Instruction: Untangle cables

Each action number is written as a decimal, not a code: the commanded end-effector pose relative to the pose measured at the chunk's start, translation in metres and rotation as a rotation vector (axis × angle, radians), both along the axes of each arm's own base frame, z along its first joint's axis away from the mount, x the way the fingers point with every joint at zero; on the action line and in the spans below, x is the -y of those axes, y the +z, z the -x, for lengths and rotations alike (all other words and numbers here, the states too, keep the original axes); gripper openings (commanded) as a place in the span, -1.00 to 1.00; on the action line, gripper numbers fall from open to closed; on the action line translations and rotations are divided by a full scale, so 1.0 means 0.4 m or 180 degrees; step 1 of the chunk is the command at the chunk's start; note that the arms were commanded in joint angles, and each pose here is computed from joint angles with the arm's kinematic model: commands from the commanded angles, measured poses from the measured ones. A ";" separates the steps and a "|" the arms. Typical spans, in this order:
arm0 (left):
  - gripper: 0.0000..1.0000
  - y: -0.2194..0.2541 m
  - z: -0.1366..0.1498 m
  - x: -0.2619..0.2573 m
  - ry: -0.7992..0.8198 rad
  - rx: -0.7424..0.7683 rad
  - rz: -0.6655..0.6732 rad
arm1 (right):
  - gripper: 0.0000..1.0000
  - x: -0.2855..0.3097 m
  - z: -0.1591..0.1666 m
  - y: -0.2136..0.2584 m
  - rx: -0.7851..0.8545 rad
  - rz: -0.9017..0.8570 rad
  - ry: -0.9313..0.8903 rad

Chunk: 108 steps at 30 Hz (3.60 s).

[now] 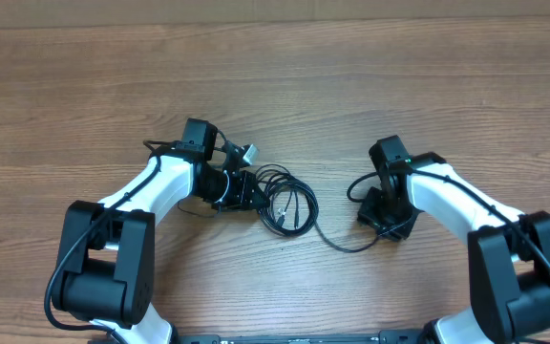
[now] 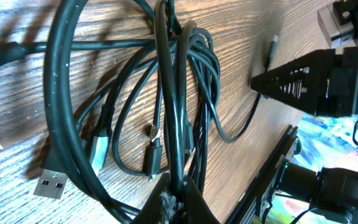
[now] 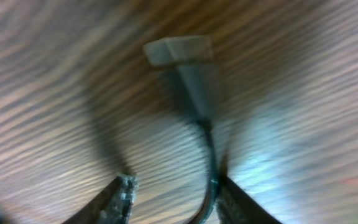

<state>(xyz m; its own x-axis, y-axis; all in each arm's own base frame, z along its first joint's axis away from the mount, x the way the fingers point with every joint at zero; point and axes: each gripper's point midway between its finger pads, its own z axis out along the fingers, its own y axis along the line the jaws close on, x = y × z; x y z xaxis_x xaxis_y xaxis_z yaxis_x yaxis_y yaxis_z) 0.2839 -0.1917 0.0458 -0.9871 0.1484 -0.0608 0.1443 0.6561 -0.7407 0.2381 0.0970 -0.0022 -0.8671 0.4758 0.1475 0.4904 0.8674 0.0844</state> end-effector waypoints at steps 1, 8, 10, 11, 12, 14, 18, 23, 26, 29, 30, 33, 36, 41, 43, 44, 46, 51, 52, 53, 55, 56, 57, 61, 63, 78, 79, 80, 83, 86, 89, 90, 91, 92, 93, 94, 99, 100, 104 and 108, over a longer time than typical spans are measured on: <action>-0.90 -0.016 0.011 0.000 -0.0053 -0.0026 0.0004 | -0.30 -0.067 0.042 -0.032 -0.0148 -0.0409 0.0079; -0.90 -0.016 0.011 0.000 -0.0053 -0.0026 0.0004 | -0.79 -0.110 0.026 -0.037 0.0033 -0.0509 0.0248; -0.90 -0.016 0.011 0.000 -0.0053 -0.0026 0.0004 | -0.87 -0.112 0.027 -0.037 0.0033 -0.0508 0.0258; -0.90 -0.016 0.011 0.000 -0.0053 -0.0026 0.0004 | -0.92 -0.112 0.027 -0.037 0.0034 -0.0510 0.0257; -0.90 -0.016 0.011 0.000 -0.0053 -0.0026 0.0004 | -0.92 -0.112 0.027 -0.037 0.0033 -0.0511 0.0257; -0.90 -0.016 0.011 0.000 -0.0053 -0.0026 0.0004 | -0.93 -0.115 0.025 -0.034 0.0041 -0.0532 0.0275; -0.90 -0.016 0.011 0.000 -0.0053 -0.0027 0.0004 | -0.93 -0.172 0.001 0.008 0.0136 -0.0945 0.0538; -0.90 -0.016 0.011 0.000 -0.0053 -0.0026 0.0004 | -0.93 -0.255 -0.051 0.102 0.0338 -0.1522 0.0755; -0.90 -0.015 0.010 0.000 -0.0053 -0.0025 0.0005 | -0.93 -0.291 -0.074 0.145 0.0429 -0.1777 0.0804; -0.90 -0.016 0.011 0.000 -0.0053 -0.0026 0.0004 | -0.92 -0.306 -0.085 0.159 0.0502 -0.1890 0.0837; -0.90 -0.016 0.011 0.000 -0.0053 -0.0026 0.0004 | -0.93 -0.305 -0.085 0.159 0.0501 -0.1887 0.0836; -0.90 -0.016 0.010 0.000 -0.0053 -0.0026 0.0003 | -0.81 -0.303 -0.077 0.157 0.0458 -0.1877 0.0840; -0.90 -0.016 0.010 0.000 -0.0053 -0.0026 0.0003 | -0.64 -0.298 -0.058 0.149 0.0413 -0.1840 0.0960; -0.89 -0.015 0.010 0.000 -0.0053 -0.0025 0.0003 | -0.52 -0.267 -0.007 0.101 0.0212 -0.1406 0.1022; -0.89 -0.016 0.010 0.000 -0.0053 -0.0026 0.0003 | -0.42 -0.258 0.013 0.079 0.0169 -0.1220 0.1096; -0.89 -0.016 0.010 0.000 -0.0053 -0.0026 0.0003 | -0.35 -0.249 0.021 0.068 0.0158 -0.1090 0.1137; -0.90 -0.016 0.010 0.000 -0.0053 -0.0026 0.0003 | -0.27 -0.229 0.029 0.050 0.0162 -0.0827 0.1224; -0.90 -0.016 0.010 0.000 -0.0053 -0.0026 0.0003 | -0.15 -0.194 0.053 0.032 0.0164 -0.0471 0.1733; -0.89 -0.016 0.010 0.000 -0.0053 -0.0026 0.0003 | -0.12 -0.188 0.058 0.032 0.0146 -0.0452 0.1820; -0.89 -0.016 0.010 0.000 -0.0053 -0.0026 0.0003 | -0.09 -0.183 0.064 0.032 0.0124 -0.0438 0.1903; -0.89 -0.016 0.010 0.000 -0.0053 -0.0026 0.0003 | -0.06 -0.165 0.079 0.028 0.0061 -0.0373 0.2060; -0.89 -0.016 0.010 0.000 -0.0053 -0.0026 0.0003 | -0.06 -0.157 0.084 0.026 0.0030 -0.0332 0.2096; -0.89 -0.016 0.010 0.000 -0.0053 -0.0026 0.0003 | -0.05 -0.149 0.087 0.024 0.0011 -0.0291 0.2126; -0.88 -0.016 0.010 0.000 -0.0053 -0.0026 0.0002 | 0.07 -0.139 0.103 0.007 -0.0007 -0.0298 0.2253; -0.88 -0.016 0.010 0.000 -0.0053 -0.0025 0.0000 | 0.16 -0.144 0.113 -0.003 0.0014 -0.0393 0.2400; -0.85 -0.018 0.010 -0.002 -0.0051 -0.0022 -0.0018 | -0.05 -0.262 0.127 0.024 0.0286 -0.1361 0.2628; -0.85 -0.018 0.010 -0.002 -0.0051 -0.0022 -0.0018 | -0.16 -0.273 0.129 0.030 0.0298 -0.1454 0.2618; -0.85 -0.018 0.010 -0.002 -0.0051 -0.0022 -0.0018 | -0.22 -0.277 0.132 0.033 0.0289 -0.1500 0.2609; -0.86 -0.018 0.010 -0.002 -0.0051 -0.0022 -0.0018 | -0.44 -0.270 0.148 0.034 0.0187 -0.1500 0.2577; -0.85 -0.018 0.010 -0.002 -0.0051 -0.0022 -0.0018 | -0.63 -0.264 0.158 0.028 0.0110 -0.1480 0.2477; -0.85 -0.018 0.010 -0.002 -0.0051 -0.0020 -0.0018 | -0.88 -0.270 0.150 0.026 0.0133 -0.1472 0.2366; -0.85 -0.018 0.010 -0.002 -0.0051 -0.0020 -0.0018 | -0.92 -0.276 0.139 0.026 0.0165 -0.1467 0.2277; -0.85 -0.018 0.010 -0.002 -0.0051 -0.0020 -0.0018 | -0.92 -0.282 0.129 0.026 0.0203 -0.1469 0.2202; -0.85 -0.018 0.010 -0.002 -0.0051 -0.0022 -0.0018 | -0.92 -0.289 0.118 0.027 0.0251 -0.1482 0.2144; -0.85 -0.018 0.010 -0.002 -0.0051 -0.0022 -0.0018 | -0.92 -0.300 0.108 0.031 0.0307 -0.1533 0.2114; -0.85 -0.018 0.010 -0.002 -0.0051 -0.0022 -0.0018 | -0.92 -0.309 0.102 0.035 0.0348 -0.1585 0.2103; -0.85 -0.018 0.010 -0.002 -0.0051 -0.0022 -0.0018 | -0.70 -0.315 0.097 0.037 0.0385 -0.1616 0.2113; -0.85 -0.018 0.010 -0.002 -0.0052 -0.0021 -0.0018 | -0.68 -0.313 0.099 0.037 0.0372 -0.1612 0.2110; -0.85 -0.018 0.010 -0.002 -0.0051 -0.0020 -0.0018 | -0.67 -0.306 0.112 0.032 0.0304 -0.1597 0.2096; -0.85 -0.018 0.010 -0.002 -0.0051 -0.0022 -0.0018 | -0.65 -0.293 0.131 0.016 0.0235 -0.1566 0.2080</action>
<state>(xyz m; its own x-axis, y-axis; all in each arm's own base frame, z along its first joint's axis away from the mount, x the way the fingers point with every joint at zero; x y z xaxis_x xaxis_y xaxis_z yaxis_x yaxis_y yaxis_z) 0.2838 -0.1912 0.0452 -0.9871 0.1482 -0.0603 0.1440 0.6590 -0.7382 0.1966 0.2180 0.0116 -0.9667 -0.2328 0.1062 -0.1383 0.8247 0.5484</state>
